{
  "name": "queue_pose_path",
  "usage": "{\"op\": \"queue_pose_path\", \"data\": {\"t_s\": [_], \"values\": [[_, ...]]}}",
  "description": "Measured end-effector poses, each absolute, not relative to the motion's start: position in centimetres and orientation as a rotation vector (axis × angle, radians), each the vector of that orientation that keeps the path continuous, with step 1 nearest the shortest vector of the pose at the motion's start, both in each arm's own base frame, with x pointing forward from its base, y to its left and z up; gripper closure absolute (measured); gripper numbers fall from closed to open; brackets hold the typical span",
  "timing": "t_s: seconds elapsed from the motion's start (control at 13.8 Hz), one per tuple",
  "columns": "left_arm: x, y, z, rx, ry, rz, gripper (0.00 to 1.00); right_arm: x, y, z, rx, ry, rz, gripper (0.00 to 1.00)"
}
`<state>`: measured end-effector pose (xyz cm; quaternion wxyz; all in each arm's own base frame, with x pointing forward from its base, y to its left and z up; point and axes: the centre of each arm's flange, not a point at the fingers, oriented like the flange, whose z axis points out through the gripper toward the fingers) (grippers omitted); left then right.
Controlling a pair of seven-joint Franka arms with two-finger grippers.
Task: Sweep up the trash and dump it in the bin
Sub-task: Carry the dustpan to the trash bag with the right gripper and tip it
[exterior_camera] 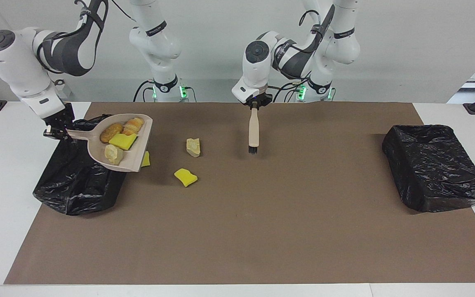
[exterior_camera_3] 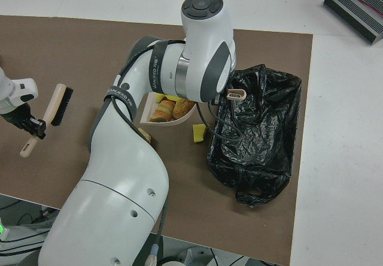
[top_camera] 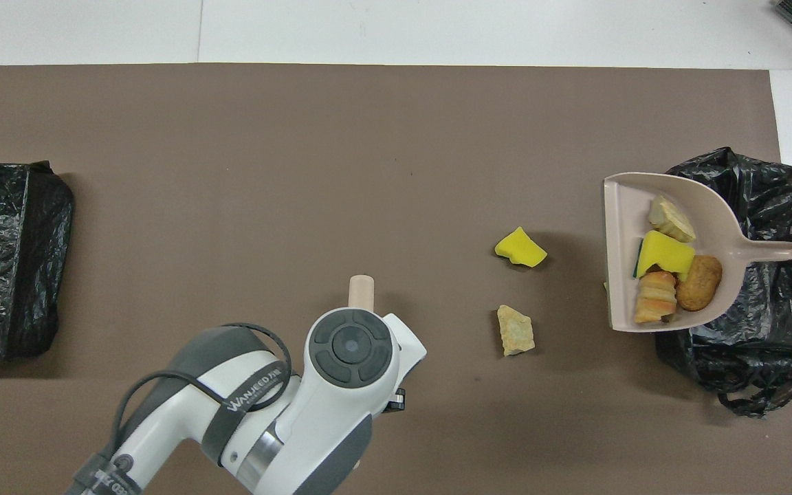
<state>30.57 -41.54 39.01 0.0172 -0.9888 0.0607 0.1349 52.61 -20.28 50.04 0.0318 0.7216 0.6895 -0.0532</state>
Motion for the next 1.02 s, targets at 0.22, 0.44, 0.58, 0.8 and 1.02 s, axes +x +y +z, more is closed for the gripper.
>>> {"op": "queue_pose_path", "data": {"t_s": [0.22, 0.44, 0.58, 0.8, 1.02], "values": [[28.1, -42.5, 36.7, -3.089, 0.072, 0.369, 0.74, 51.6, -22.8, 50.4, 2.148, 2.088, -0.348, 0.69], [28.1, -42.2, 36.5, -3.091, 0.055, 0.366, 0.74, 51.1, -24.7, 51.2, 2.070, 1.988, -0.523, 0.69], [28.0, -42.1, 36.3, -3.087, 0.055, 0.370, 0.74, 51.1, -25.7, 51.9, 2.041, 1.856, -0.591, 0.69], [27.5, -41.8, 35.5, -3.074, 0.056, 0.389, 0.74, 51.2, -26.4, 52.7, 1.969, 1.666, -0.717, 0.69], [24.6, -42.2, 33.9, -3.049, 0.104, 0.445, 0.74, 51.3, -26.4, 53.3, 1.879, 1.603, -0.829, 0.69]]}}
